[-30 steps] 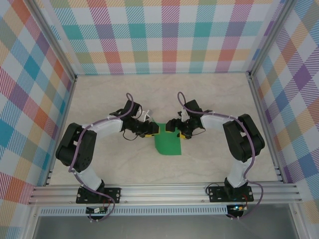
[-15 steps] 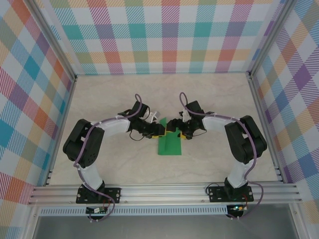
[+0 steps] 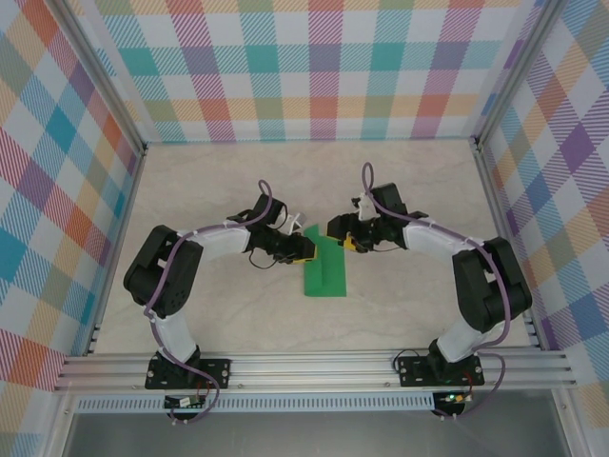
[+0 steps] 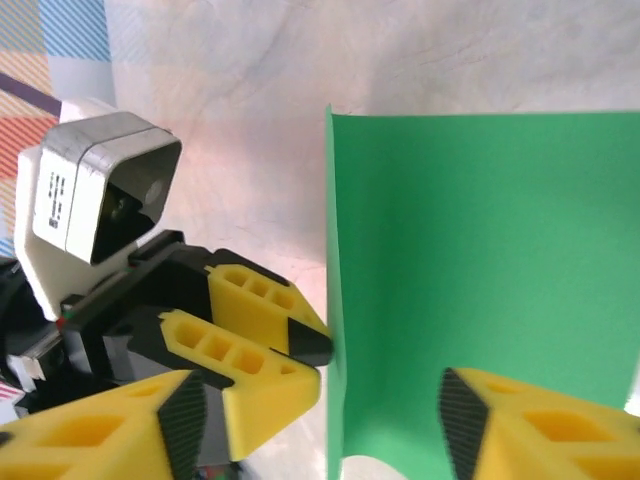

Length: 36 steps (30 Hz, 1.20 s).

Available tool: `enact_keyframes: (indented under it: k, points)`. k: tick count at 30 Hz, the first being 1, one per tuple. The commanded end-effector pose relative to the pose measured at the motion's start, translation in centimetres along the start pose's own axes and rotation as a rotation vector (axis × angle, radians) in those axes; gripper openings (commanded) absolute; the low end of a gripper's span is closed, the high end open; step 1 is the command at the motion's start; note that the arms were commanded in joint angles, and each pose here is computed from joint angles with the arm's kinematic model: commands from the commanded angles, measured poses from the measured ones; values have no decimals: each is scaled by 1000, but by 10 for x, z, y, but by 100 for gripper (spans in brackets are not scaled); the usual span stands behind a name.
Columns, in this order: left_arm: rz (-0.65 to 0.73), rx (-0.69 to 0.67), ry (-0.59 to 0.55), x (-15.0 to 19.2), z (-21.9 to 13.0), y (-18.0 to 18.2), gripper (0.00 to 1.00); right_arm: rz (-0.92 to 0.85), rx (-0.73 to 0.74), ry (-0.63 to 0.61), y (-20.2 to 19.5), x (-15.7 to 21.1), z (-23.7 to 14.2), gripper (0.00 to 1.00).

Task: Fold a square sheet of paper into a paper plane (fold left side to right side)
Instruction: First fold in half a square sheet of paper at the center of the table.

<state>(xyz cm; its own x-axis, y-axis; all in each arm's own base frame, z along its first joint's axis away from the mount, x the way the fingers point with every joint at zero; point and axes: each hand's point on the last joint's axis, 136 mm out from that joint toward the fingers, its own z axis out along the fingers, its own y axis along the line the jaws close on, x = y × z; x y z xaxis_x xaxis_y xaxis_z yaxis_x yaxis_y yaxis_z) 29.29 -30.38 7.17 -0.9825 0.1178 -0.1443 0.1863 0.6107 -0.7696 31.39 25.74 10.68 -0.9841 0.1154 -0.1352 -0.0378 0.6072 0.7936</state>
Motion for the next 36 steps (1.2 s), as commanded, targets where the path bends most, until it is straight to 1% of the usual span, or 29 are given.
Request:
enact_keyframes:
  k: [1, 3, 5, 14, 22, 28, 33, 34, 36]
  points:
    - [17, 15, 3, -1, 4, -8, 27, 41, -68, 52, 5, 9, 11, 54]
    - [15, 15, 4, -1, 5, -7, 26, 42, -66, 70, 4, 12, 17, 48]
    - [16, 17, 6, -1, 5, -8, 25, 44, -72, 86, 5, 14, 21, 45]
    - [21, 18, 11, -1, 7, -10, 23, 48, -65, 123, 2, 19, 35, 38]
    - [27, 21, 10, -3, 7, -13, 23, 48, -63, 136, 2, 20, 40, 19]
    - [29, 20, 6, -4, 6, -15, 23, 40, -41, 130, -1, 21, 38, 1]
    - [47, 6, -14, -5, -3, -20, 27, 26, 22, 122, -10, 22, 34, 0]
    - [50, 0, -20, -5, -6, -21, 29, 26, 36, 121, -12, 22, 33, 0]
    - [54, -25, -39, -5, -14, -21, 36, 19, 75, 111, -18, 20, 30, 0]
